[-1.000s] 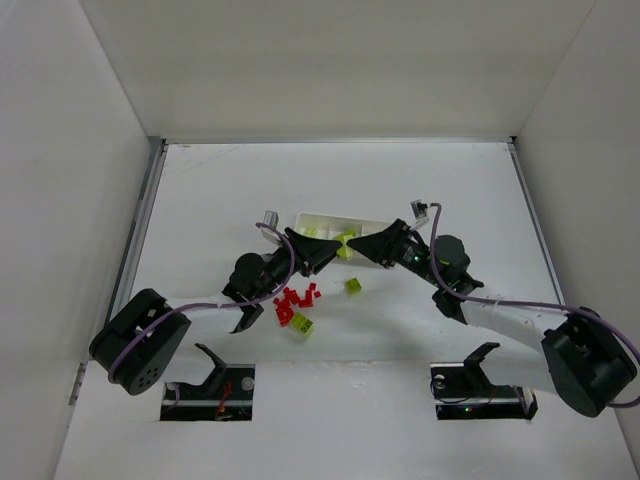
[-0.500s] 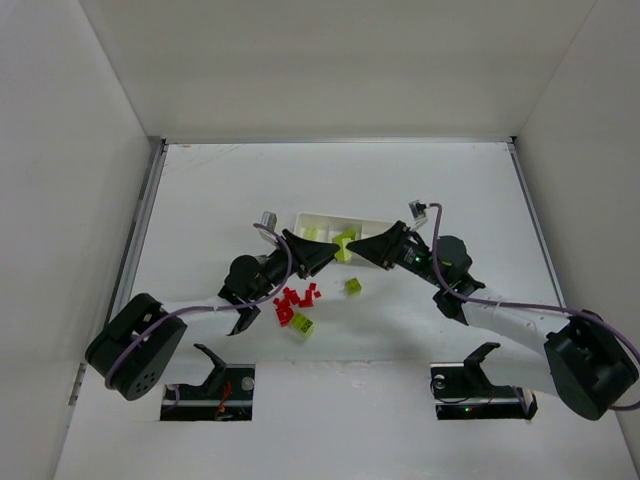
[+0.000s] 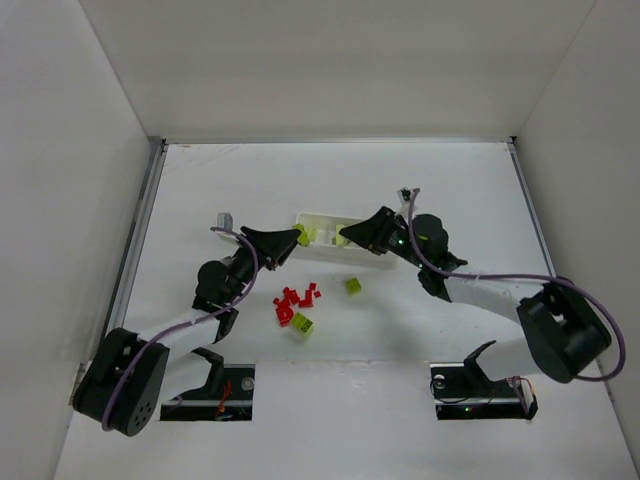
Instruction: Sort the legos into containers by color
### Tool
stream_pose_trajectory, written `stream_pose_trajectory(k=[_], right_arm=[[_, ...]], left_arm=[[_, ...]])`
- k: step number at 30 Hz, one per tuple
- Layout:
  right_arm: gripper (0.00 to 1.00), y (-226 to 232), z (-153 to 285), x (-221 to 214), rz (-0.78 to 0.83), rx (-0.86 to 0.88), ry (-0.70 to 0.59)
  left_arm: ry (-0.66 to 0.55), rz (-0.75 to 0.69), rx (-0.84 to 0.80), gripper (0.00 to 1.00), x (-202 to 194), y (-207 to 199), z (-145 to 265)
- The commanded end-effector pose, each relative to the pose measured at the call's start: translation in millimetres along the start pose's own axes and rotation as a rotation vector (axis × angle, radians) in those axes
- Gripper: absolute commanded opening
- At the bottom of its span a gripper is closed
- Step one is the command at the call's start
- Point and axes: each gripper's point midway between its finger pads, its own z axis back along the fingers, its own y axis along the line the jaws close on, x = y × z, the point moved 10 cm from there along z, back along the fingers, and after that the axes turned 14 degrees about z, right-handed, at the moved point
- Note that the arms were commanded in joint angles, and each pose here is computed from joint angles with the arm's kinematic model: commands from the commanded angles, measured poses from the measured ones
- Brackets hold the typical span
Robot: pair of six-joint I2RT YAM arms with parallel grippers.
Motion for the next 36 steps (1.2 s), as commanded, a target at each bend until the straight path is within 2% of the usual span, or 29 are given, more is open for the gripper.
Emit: stream_pose_trajectory(k=[1,11,17,19,21,23,29,31,36], right_arm=[[0.32,-1,-39,7,0.094,-0.086,0.020],[0.37,-19,-117,-12,0.226,-0.330,0.143],[0.62,-17,-130,-6,0.250,-0.356,0.123],[0.67,-12,-123,-2,0.257,-0.341,0.112],[0.68,-7,-112,2,0.262,-0.339,0.091],[0.65,-5,-93,7,0.267,-0.341,0.064],[0.30,-16,-19,3,0.281,-0.389,-0.023],[0.26,-20,3,-7,0.290,-0.405,-0.018],[0.29,-28,46,-27,0.309,-0.471,-0.033]], left_arm=[[0.016,-0.070,-0.146,0.15,-1,-25,8],[-0.045,-0.149,-0.077,0.16,6,-23,22],[-0.064,-0.198,-0.037,0.17,6,-24,20],[-0.060,-0.215,-0.028,0.17,6,-26,18],[-0.066,-0.239,-0.018,0.17,5,-27,15],[-0.076,-0.262,0.010,0.17,4,-25,8],[-0.061,-0.418,0.151,0.16,-9,-16,-24],[-0.064,-0.486,0.209,0.16,-14,-11,-38],[-0.055,-0.656,0.368,0.17,-25,5,-74]])
